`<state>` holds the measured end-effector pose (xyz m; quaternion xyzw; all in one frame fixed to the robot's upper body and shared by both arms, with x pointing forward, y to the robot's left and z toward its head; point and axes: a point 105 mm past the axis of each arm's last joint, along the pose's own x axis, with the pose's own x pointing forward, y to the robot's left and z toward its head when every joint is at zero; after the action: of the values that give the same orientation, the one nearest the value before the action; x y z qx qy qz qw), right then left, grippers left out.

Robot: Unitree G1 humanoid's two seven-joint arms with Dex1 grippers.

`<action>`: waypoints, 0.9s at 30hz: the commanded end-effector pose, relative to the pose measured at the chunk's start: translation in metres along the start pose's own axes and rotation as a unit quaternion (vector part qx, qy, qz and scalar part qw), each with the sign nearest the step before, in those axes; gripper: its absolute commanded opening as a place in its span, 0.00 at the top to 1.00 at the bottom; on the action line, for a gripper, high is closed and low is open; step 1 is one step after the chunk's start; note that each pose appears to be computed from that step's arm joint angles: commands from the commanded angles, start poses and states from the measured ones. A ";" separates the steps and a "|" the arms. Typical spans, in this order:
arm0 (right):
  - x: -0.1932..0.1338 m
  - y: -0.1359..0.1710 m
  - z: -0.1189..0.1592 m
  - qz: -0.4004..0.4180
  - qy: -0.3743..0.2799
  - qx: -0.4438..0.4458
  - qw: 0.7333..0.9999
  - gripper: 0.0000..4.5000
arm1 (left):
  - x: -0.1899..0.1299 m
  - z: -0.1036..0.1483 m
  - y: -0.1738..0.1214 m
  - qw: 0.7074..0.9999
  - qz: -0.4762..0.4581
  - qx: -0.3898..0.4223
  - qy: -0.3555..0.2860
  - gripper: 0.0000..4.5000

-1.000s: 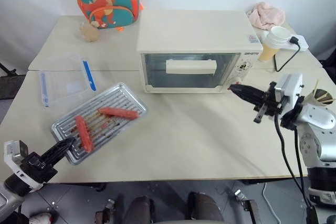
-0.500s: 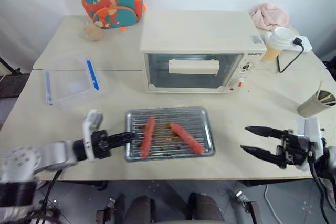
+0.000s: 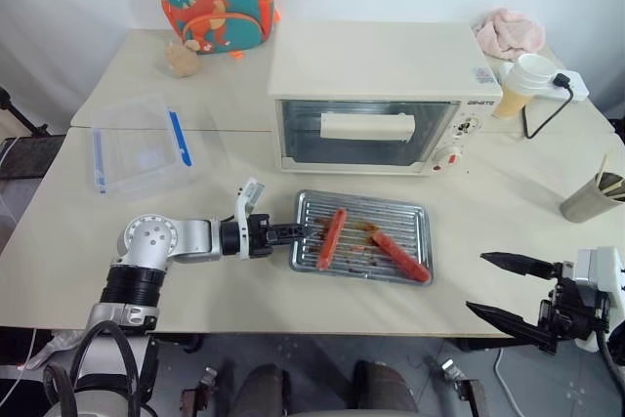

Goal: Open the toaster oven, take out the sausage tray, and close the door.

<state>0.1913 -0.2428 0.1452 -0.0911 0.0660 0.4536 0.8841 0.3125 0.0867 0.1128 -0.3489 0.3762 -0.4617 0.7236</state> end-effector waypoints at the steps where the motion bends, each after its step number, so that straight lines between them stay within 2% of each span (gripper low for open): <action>1: -0.001 0.001 0.009 -0.007 -0.013 -0.022 1.000 0.00 | 0.001 -0.008 0.005 1.000 0.002 -0.002 0.003 0.82; 7: 0.002 0.000 0.009 -0.008 -0.017 -0.023 1.000 0.00 | -0.016 -0.006 0.001 1.000 0.012 0.021 -0.010 0.42; 13: 0.009 -0.001 0.013 0.003 -0.025 -0.024 0.999 0.00 | -0.060 0.008 0.010 0.986 0.086 0.135 -0.037 0.01; 15: 0.012 -0.003 0.016 0.010 -0.033 -0.028 0.999 0.00 | -0.091 0.016 0.001 0.971 0.068 0.219 -0.069 0.00; 17: 0.014 -0.006 0.020 0.014 -0.046 -0.040 0.998 0.00 | -0.133 0.022 -0.002 0.936 0.055 0.328 -0.113 0.00; 18: 0.015 -0.008 0.022 0.014 -0.049 -0.043 0.998 0.00 | -0.147 0.023 -0.002 0.923 0.055 0.359 -0.127 0.00; 19: 0.016 -0.008 0.022 0.017 -0.050 -0.043 0.998 0.00 | -0.159 0.025 0.006 0.920 0.075 0.361 -0.136 0.00; 20: 0.016 -0.009 0.022 0.025 -0.049 -0.043 0.998 0.00 | -0.175 0.022 0.009 0.892 0.107 0.415 -0.140 0.00; 23: 0.017 -0.012 0.024 0.040 -0.044 -0.049 0.997 0.00 | -0.194 0.009 0.013 0.836 0.172 0.511 -0.103 0.00; 27: 0.017 -0.017 0.027 0.052 -0.040 -0.060 0.996 0.00 | -0.204 -0.010 0.009 0.822 0.177 0.537 -0.072 0.00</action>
<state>0.2166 -0.2320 0.1643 -0.1080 0.0142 0.4995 0.8595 0.2519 0.2780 0.1292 0.0887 0.0953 -0.4189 0.8987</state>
